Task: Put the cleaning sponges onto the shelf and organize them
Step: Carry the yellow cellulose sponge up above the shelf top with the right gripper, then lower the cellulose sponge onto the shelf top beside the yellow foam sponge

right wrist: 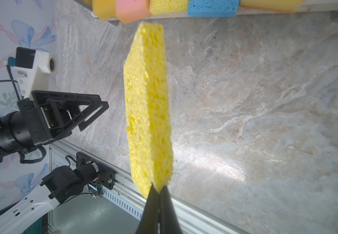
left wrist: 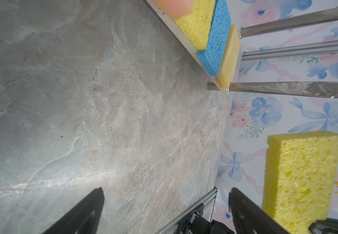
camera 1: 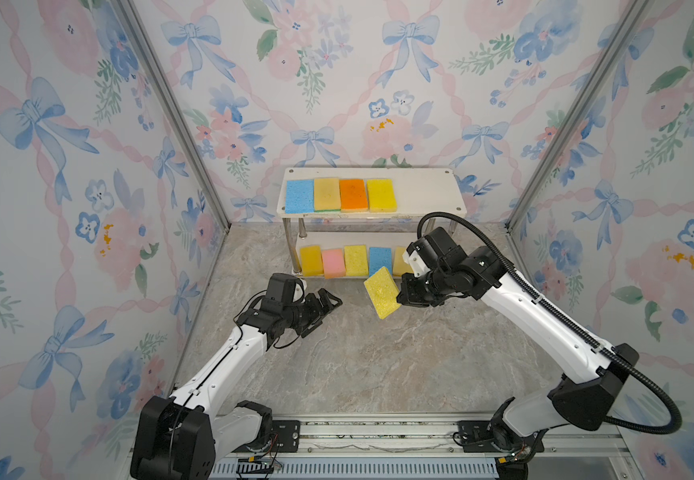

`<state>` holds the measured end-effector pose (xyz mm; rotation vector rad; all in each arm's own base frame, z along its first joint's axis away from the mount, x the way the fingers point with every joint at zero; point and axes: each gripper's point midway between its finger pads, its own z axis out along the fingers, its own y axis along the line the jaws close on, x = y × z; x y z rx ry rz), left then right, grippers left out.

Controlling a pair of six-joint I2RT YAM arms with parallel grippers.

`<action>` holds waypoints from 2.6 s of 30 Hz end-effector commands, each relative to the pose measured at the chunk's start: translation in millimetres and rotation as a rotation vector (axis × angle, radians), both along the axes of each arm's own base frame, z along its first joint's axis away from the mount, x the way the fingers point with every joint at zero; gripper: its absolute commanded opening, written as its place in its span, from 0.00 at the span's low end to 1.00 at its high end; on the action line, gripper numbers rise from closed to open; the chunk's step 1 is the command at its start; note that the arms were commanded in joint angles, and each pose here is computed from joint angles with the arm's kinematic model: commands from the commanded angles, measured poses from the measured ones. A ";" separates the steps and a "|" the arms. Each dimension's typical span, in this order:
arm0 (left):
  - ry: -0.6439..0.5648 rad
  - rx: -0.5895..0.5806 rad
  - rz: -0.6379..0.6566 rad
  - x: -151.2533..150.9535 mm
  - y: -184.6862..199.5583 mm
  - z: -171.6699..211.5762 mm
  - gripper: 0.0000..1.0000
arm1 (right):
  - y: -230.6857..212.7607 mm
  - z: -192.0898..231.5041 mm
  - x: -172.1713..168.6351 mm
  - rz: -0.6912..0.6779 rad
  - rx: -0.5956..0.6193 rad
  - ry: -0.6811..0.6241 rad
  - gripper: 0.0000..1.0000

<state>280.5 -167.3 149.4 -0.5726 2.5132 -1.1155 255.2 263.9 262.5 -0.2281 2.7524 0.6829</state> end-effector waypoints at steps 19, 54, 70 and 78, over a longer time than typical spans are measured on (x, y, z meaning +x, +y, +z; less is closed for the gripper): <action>0.048 0.080 -0.008 6.1 19.2 -30.8 0.98 | 28.8 113.2 -27.5 0.353 0.067 -0.413 0.00; -0.065 0.001 -0.089 -39.6 12.8 -12.2 0.98 | -92.9 216.3 128.2 -0.439 0.592 -0.239 0.00; -0.063 0.014 -0.086 -32.2 12.8 -11.1 0.98 | -84.8 159.9 171.1 -0.349 0.565 -0.070 0.00; -0.055 0.029 -0.097 -26.5 11.9 -13.6 0.98 | -78.5 148.0 183.4 -0.330 0.571 -0.040 0.00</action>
